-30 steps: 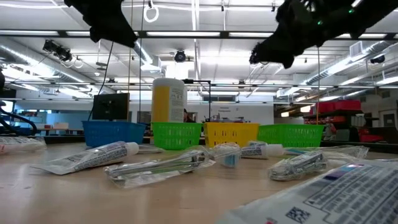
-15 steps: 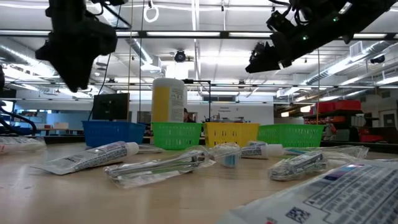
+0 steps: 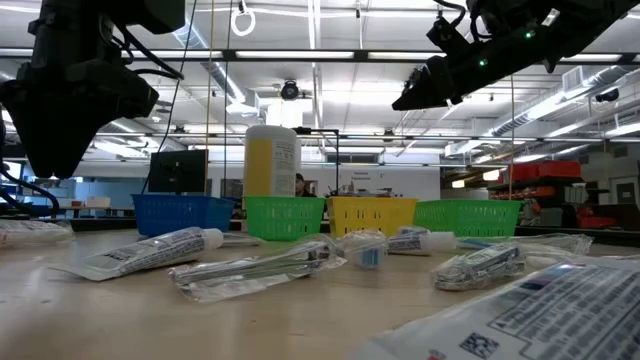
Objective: Pick & Place Travel size toiletries
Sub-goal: Put the red toothbrush into the blue bin
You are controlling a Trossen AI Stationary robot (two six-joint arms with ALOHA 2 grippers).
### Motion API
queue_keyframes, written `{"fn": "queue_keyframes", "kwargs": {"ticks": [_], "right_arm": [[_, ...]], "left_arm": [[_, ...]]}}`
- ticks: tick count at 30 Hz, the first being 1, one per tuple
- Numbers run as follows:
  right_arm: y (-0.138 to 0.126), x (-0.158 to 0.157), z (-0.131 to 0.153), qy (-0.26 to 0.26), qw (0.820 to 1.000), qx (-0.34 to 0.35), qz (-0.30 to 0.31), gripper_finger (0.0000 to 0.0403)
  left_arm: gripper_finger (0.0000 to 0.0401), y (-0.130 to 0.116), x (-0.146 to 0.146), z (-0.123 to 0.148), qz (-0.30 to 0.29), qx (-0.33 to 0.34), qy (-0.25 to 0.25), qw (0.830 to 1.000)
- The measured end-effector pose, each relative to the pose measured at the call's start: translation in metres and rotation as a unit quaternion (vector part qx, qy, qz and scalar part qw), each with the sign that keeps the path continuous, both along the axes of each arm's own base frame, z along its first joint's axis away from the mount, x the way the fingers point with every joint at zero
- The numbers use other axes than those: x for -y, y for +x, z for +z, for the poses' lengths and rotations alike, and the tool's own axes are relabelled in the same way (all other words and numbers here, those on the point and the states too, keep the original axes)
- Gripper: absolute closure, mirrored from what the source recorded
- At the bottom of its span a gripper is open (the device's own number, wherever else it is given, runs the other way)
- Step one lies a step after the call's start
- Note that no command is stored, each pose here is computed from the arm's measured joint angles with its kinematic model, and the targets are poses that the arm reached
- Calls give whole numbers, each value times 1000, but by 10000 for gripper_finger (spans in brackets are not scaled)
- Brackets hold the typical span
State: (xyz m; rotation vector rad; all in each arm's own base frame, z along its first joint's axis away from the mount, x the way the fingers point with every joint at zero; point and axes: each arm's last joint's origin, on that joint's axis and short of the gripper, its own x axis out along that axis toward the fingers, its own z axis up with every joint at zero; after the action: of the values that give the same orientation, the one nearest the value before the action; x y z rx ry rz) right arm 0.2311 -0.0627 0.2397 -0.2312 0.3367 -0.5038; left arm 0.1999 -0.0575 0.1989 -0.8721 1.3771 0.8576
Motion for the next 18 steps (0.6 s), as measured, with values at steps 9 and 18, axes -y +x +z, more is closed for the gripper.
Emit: {"fn": "queue_keyframes", "kwargs": {"ticks": [9,18], "right_arm": [[-1,4,0,2,1000,2,-2,232],[0,2,0,11,999,6,32,232]], "left_arm": [[198,-6,5,-30,5,24,-26,999],[214,-19,1,-59,20,29,-28,999]]}}
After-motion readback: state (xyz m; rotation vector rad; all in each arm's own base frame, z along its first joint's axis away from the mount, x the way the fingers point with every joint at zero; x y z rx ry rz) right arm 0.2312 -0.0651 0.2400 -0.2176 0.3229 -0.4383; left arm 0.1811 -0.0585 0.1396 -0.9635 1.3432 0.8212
